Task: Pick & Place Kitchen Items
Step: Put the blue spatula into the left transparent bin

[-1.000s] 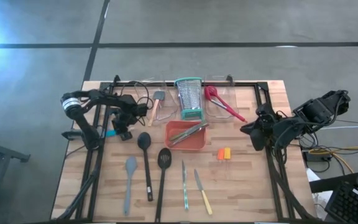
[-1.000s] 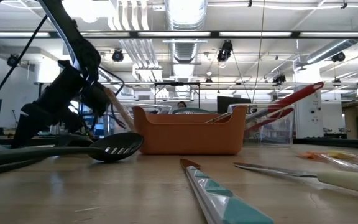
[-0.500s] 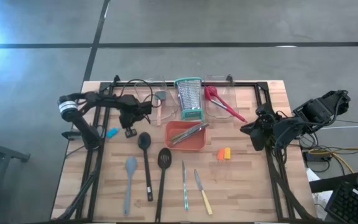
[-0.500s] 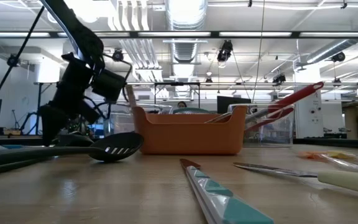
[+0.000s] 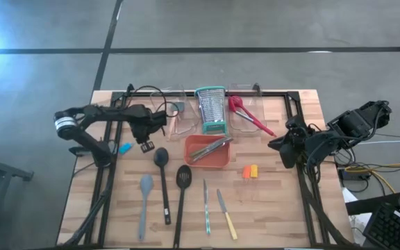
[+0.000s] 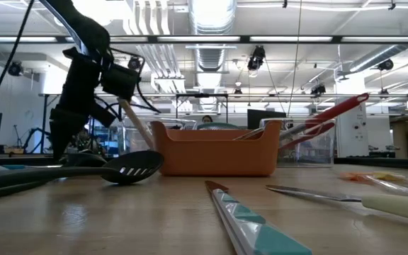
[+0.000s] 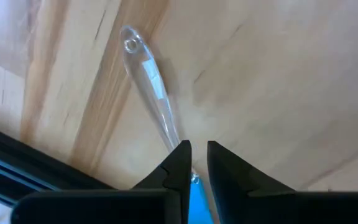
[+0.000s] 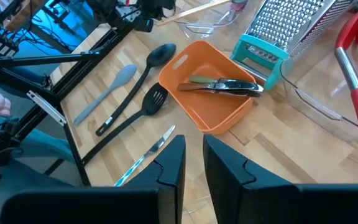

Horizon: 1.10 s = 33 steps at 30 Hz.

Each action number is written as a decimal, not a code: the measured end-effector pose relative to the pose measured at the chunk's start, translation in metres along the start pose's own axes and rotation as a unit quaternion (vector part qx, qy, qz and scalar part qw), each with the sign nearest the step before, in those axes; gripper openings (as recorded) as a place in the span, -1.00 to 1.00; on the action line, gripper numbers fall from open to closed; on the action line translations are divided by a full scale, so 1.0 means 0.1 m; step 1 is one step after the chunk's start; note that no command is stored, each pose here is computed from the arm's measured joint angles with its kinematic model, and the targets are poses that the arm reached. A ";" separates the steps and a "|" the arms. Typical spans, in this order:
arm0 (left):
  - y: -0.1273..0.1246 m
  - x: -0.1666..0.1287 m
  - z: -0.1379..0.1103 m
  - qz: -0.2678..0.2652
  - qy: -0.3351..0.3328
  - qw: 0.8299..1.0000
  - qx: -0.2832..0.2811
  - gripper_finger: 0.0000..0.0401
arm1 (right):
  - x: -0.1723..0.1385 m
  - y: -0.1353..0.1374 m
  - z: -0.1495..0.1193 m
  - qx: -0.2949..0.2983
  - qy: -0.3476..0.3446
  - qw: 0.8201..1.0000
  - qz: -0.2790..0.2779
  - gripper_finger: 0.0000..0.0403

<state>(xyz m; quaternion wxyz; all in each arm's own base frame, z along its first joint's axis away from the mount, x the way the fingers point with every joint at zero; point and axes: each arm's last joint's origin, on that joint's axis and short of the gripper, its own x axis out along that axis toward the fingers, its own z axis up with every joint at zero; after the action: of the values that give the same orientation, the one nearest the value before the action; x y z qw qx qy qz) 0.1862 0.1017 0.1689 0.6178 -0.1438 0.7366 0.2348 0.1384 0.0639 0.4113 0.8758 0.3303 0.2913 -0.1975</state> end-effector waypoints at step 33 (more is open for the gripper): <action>0.03 0.08 -0.67 -0.042 -0.006 0.966 -0.257 0.10 | -0.06 -0.04 0.02 -0.008 -0.005 1.000 0.007 -0.74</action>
<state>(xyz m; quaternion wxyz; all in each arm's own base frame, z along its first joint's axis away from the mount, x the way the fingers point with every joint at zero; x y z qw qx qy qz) 0.1267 0.0699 0.1702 0.5735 -0.3270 0.6413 0.3911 0.1329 0.0606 0.4143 0.8813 0.3246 0.2857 -0.1906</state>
